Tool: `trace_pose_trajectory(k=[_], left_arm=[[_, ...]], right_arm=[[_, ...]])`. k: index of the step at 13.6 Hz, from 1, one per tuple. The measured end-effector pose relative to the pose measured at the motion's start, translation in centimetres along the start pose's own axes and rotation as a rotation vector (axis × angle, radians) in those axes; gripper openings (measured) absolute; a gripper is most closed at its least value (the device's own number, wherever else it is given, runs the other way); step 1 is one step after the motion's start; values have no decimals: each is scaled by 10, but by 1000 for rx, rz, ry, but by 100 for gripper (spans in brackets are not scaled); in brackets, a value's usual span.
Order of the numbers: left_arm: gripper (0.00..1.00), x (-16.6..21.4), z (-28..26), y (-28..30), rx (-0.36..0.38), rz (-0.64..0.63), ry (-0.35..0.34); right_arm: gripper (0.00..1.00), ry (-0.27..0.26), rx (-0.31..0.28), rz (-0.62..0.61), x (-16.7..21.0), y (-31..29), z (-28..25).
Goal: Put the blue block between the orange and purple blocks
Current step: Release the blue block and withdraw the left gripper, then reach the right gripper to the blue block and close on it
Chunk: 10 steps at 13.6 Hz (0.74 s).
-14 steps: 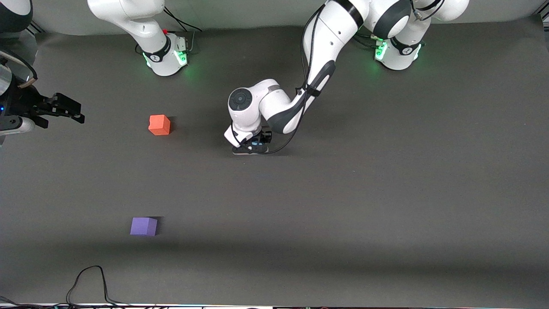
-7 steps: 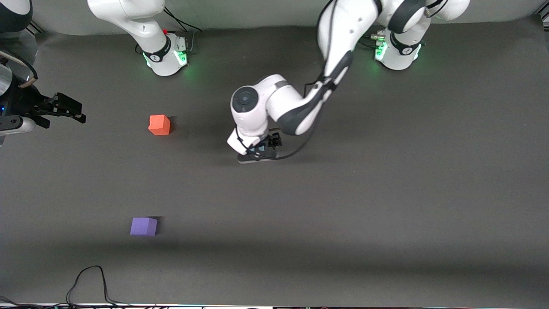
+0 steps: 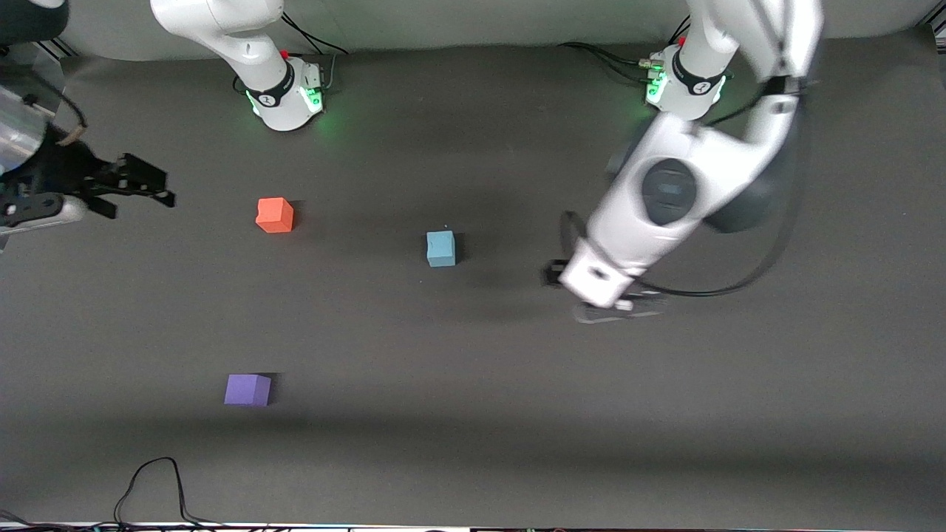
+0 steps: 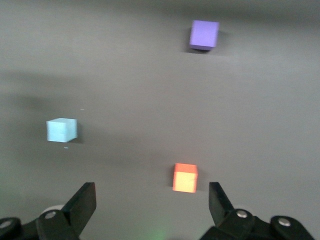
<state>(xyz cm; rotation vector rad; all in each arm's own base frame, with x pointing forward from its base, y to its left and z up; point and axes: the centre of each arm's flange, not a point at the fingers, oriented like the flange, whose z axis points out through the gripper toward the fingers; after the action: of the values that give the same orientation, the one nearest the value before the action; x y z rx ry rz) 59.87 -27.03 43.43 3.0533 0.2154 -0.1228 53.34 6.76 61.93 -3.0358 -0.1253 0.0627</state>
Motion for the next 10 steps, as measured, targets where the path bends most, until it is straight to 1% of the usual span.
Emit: trace_pose_trajectory(k=[3,5,7,8,10], left_arm=[[100,16,-9,-130,5,60,-32],[100,15,-30,-193,1,82,-33],[100,7,-63,-234,3,113,-24],[100,1,-79,-246,3,127,-13],[100,-13,-109,-258,13,140,9]], right_arm=[[100,-8,-6,68,-17,-124,8],[100,-16,-13,83,-39,-208,17],[100,-29,-25,65,-63,-278,33],[100,-36,-33,54,-71,-304,42],[100,-53,-49,37,-76,-331,59]])
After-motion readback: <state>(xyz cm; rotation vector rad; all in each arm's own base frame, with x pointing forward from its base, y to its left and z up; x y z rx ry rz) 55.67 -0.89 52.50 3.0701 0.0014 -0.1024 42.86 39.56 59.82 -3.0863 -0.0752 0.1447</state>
